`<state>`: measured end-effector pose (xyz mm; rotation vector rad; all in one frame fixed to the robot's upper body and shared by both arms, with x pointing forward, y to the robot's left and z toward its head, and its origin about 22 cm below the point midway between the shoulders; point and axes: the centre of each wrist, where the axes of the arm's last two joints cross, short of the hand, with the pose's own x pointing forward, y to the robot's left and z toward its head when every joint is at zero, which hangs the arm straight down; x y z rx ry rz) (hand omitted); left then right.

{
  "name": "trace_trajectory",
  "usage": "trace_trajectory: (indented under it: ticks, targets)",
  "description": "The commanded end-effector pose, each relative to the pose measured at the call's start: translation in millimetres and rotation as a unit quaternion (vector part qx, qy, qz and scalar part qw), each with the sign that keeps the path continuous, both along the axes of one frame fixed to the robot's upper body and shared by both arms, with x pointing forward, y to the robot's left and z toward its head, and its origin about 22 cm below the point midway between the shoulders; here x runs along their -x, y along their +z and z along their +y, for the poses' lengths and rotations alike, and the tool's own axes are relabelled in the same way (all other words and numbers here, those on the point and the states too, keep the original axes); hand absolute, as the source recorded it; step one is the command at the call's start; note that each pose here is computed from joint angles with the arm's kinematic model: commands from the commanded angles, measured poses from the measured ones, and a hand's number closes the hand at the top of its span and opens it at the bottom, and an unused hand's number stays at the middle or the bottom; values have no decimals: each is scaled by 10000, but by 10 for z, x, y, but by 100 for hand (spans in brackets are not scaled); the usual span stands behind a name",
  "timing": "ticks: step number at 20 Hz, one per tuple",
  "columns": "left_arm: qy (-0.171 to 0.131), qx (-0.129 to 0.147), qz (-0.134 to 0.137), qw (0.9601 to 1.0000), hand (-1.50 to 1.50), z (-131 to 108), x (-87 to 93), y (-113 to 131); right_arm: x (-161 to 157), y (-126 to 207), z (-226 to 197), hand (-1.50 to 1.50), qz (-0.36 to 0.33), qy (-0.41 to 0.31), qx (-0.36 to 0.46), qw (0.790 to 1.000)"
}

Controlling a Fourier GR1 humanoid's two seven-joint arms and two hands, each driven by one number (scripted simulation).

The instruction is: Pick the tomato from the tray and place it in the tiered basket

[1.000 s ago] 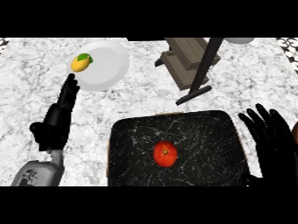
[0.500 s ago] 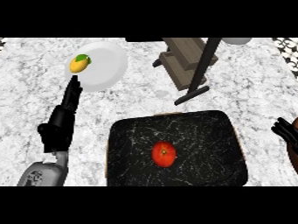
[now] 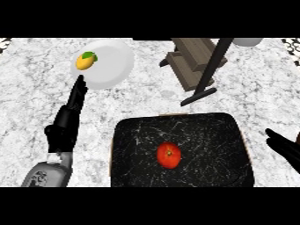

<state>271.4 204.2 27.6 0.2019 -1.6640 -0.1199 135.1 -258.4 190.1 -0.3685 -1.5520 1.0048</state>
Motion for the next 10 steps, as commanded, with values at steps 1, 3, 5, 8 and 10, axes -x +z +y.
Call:
trace_trajectory:
  ticks: [1,3,5,8,10]
  targets:
    - [-53,35,-32,10000,0,-34,-33,0,316,295,300,-150,39,-172,584,9981]
    - [-84,-3,-56,9999,0,-16,-38,62,190,285,375,-150,209,-280,726,9968]
    - [-126,25,-71,9999,0,-123,-53,56,192,309,499,-150,279,-263,672,9970]
    - [-203,21,17,9998,0,-77,-66,115,48,272,693,-150,264,-246,937,9949]
    - [-168,72,-18,9998,0,-55,-19,82,-44,280,849,-150,419,-154,1017,9938]
